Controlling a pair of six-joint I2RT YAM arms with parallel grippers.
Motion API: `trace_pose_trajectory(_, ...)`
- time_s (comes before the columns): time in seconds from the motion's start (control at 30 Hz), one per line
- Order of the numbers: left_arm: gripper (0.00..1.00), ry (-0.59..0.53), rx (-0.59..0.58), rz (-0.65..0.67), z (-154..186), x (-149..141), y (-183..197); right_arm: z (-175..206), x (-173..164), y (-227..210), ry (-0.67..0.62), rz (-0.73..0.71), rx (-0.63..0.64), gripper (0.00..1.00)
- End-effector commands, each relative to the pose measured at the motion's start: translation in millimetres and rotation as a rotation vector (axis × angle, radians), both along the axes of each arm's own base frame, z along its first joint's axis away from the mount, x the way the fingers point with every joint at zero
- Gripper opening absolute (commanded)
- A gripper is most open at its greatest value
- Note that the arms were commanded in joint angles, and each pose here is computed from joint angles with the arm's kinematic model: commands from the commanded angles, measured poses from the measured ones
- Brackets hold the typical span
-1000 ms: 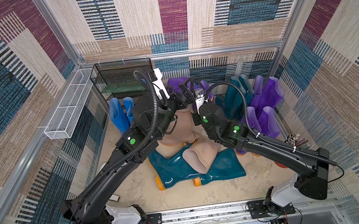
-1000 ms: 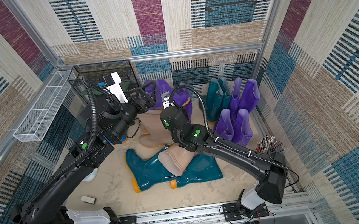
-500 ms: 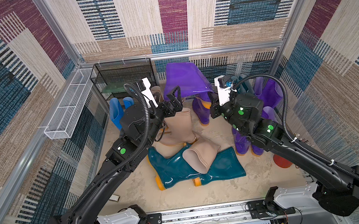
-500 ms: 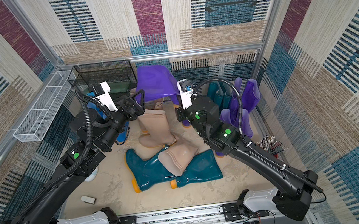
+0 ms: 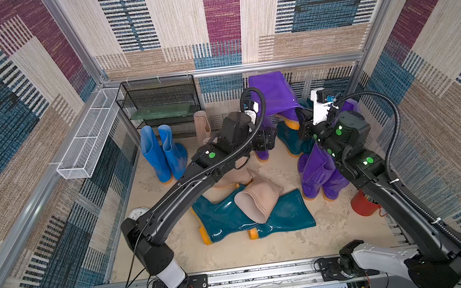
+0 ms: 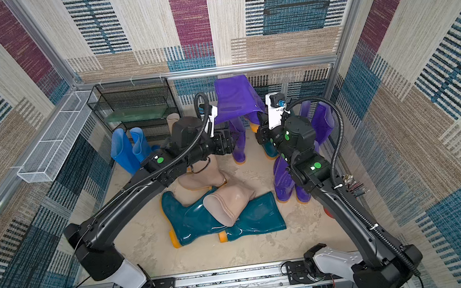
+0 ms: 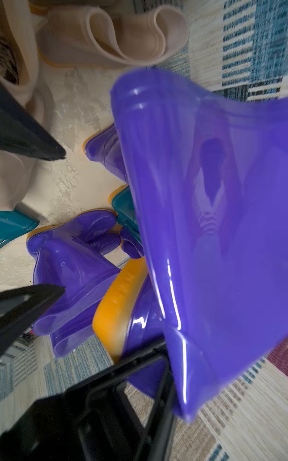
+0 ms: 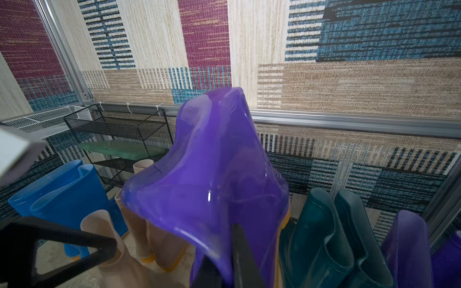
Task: Match and arrange rain boots in pairs
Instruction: Pick up the rain boot at the center of the board, then adjust the rain boot at the center of the board, then pair a pair of rain boots at the center of the board.
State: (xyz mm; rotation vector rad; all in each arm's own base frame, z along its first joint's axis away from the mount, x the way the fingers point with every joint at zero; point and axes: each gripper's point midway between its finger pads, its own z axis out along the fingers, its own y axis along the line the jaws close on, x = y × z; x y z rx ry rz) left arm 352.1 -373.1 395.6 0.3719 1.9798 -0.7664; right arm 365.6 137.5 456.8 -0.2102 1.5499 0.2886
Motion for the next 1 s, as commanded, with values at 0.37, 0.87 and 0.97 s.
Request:
trace_pose_trajectory(0.37,0.95,-0.013,0.337,0.101,-68.1,62.1,-30.8,36.9,2.4,-50.1,-0.148,-0.110,0.190,0.00)
trace_pose_trajectory(0.87,0.23,-0.028,0.460,0.203,-105.7,114.9,-9.2,38.6,1.8,-65.9,-0.147,-0.113,0.180,0.00)
trace_pose_trajectory(0.97,0.01,-0.026,0.461,0.204,-103.4,121.7,0.9,38.0,1.8,-65.3,-0.146,-0.105,0.175,0.00)
